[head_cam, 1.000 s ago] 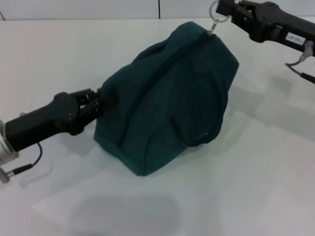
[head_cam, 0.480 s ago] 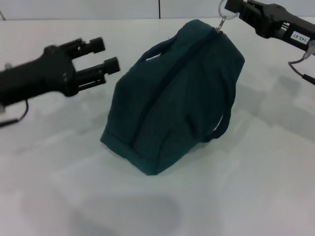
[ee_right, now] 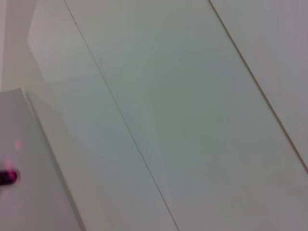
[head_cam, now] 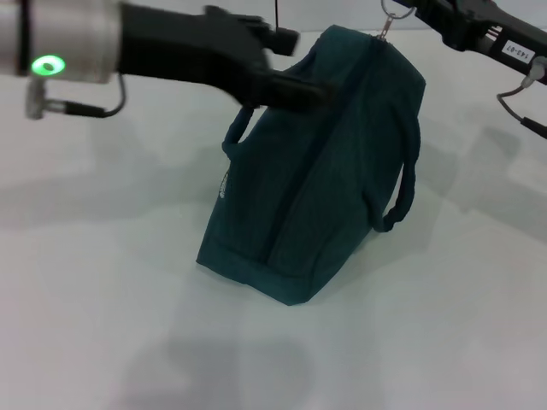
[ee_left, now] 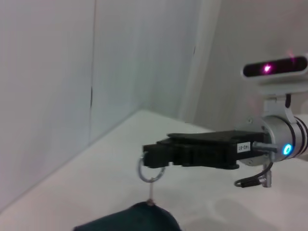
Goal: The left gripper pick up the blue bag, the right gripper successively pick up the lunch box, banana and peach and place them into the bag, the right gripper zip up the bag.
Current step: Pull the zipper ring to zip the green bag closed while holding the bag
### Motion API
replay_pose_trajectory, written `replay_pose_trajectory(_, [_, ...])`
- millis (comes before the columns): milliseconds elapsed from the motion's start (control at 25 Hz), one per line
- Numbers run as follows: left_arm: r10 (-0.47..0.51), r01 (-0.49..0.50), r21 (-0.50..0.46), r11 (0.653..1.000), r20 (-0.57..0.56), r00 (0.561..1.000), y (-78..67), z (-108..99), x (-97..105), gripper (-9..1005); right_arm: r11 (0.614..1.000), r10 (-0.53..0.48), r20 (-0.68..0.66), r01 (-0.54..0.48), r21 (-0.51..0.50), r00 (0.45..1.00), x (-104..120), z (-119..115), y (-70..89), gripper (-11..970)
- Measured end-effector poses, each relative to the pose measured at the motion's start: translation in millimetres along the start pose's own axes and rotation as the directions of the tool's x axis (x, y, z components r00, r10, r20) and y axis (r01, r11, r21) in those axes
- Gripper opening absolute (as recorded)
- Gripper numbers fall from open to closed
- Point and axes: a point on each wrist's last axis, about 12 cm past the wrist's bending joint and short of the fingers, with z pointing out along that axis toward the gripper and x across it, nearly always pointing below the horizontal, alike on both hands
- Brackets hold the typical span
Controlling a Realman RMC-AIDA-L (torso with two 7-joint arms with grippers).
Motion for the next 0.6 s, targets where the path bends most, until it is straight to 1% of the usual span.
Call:
replay_pose_trajectory(40, [-0.005,0.005,-0.004,1.000,-0.011,1.000,-2.7,2,-3,866,1.000,0.001,-0.001,-0.001,-0.002,1.000,0,1,0.1,96])
replay_pose_trajectory(160, [-0.059,0.058,-0.021,0.998,-0.073,0.996,-21.7,13,-19,870,1.000,0.004,-0.005,-0.004,-0.010,1.000,0,5,0.5,97])
replay_pose_trajectory(280, [-0.103,0.096,-0.069,0.993,-0.119,0.987,-32.0,23,-26,871,1.000,0.003,-0.009,-0.003,-0.015,1.000,1,7,1.2,97])
replay_pose_trajectory(360, [-0.112,0.096,-0.119,0.988,-0.137,0.984,-34.2,30,-28,870,1.000,0.002,-0.012,-0.003,-0.019,1.000,2,9,1.9,98])
replay_pose_trajectory(480, [-0.112,0.086,-0.177,0.980,-0.145,0.983,-32.7,35,-28,867,1.000,0.002,-0.012,-0.003,-0.022,1.000,2,9,2.4,98])
replay_pose_trajectory(600, [-0.120,0.089,-0.200,0.976,-0.148,0.982,-30.8,37,-28,865,1.000,0.002,-0.012,-0.002,-0.026,1.000,2,9,2.8,99])
